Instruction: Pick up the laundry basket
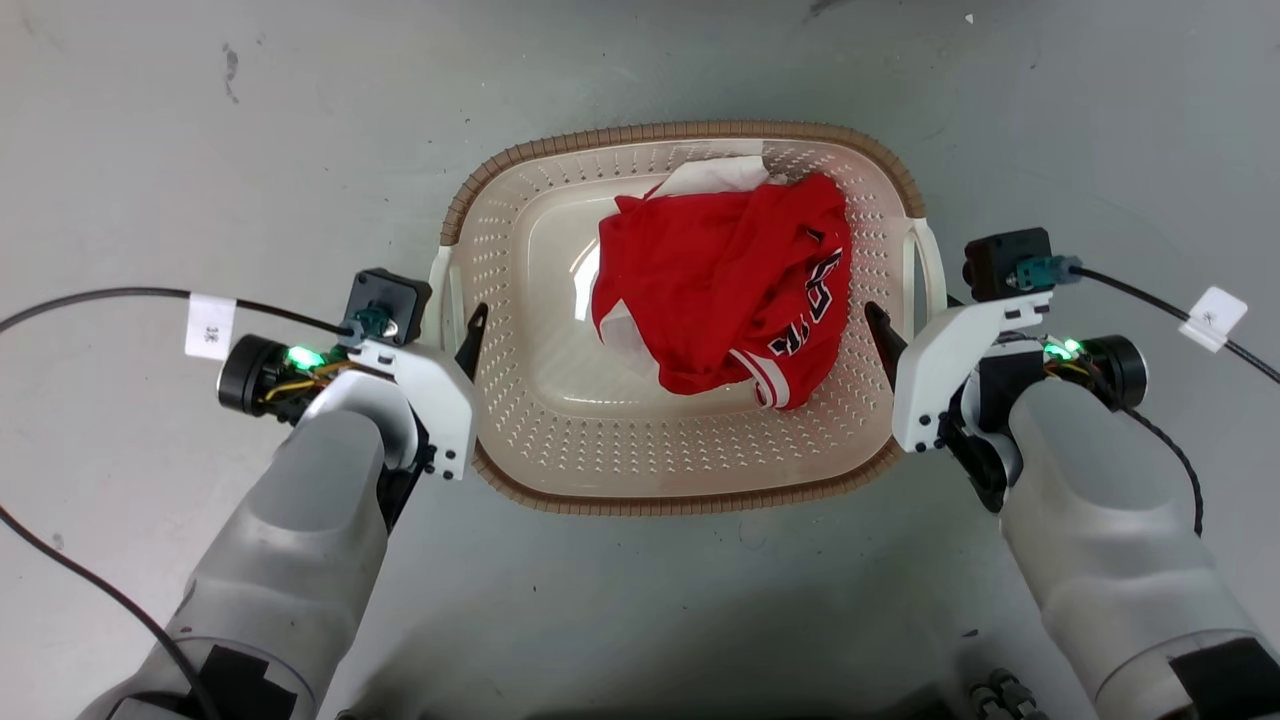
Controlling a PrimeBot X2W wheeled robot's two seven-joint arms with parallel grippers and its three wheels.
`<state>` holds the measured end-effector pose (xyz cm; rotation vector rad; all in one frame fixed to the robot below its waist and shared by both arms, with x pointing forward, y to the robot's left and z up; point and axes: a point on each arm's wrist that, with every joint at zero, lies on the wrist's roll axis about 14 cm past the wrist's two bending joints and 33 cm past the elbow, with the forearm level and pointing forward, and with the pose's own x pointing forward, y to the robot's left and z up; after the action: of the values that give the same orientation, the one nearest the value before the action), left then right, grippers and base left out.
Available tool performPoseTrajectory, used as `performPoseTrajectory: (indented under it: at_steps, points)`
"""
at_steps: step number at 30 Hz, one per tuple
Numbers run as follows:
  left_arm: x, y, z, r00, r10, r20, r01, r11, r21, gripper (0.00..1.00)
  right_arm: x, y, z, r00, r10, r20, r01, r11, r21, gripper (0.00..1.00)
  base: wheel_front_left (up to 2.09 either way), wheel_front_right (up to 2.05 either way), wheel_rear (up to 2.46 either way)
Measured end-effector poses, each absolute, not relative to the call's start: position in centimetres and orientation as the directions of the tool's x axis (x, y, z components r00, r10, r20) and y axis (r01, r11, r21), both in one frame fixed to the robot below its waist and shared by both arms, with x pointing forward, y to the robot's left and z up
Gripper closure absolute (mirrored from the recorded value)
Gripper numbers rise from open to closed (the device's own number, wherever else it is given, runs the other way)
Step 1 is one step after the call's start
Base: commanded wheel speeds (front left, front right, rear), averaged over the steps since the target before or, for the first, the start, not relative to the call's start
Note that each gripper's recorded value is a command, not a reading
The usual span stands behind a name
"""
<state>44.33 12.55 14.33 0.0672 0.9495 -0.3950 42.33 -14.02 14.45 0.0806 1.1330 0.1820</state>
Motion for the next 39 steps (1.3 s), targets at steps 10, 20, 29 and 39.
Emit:
performPoseTrajectory:
  at_steps: [10,20,29,39]
  points:
    - [44.3,12.3,13.8,0.488,-0.306,-0.818,0.365,0.922,-0.127,0.00,42.8,-13.7,13.7,0.378,0.191,-0.906,-0.142,0.979,0.147,0.00,0.00,0.00,0.00]
    - [44.0,11.5,13.8,0.468,-0.324,-0.822,0.361,0.919,-0.156,1.00,42.5,-13.2,13.4,0.353,0.198,-0.915,-0.182,0.973,0.141,1.00,0.00,0.00,0.00]
    - [43.2,11.3,14.5,0.437,-0.339,-0.833,0.384,0.908,-0.168,1.00,42.3,-13.4,14.1,0.350,0.195,-0.916,-0.178,0.974,0.139,1.00,0.00,0.00,0.00]
    - [41.4,11.3,18.5,0.349,-0.343,-0.872,0.432,0.885,-0.175,1.00,41.0,-13.1,18.1,0.262,0.188,-0.947,-0.220,0.967,0.131,1.00,0.00,0.00,0.00]
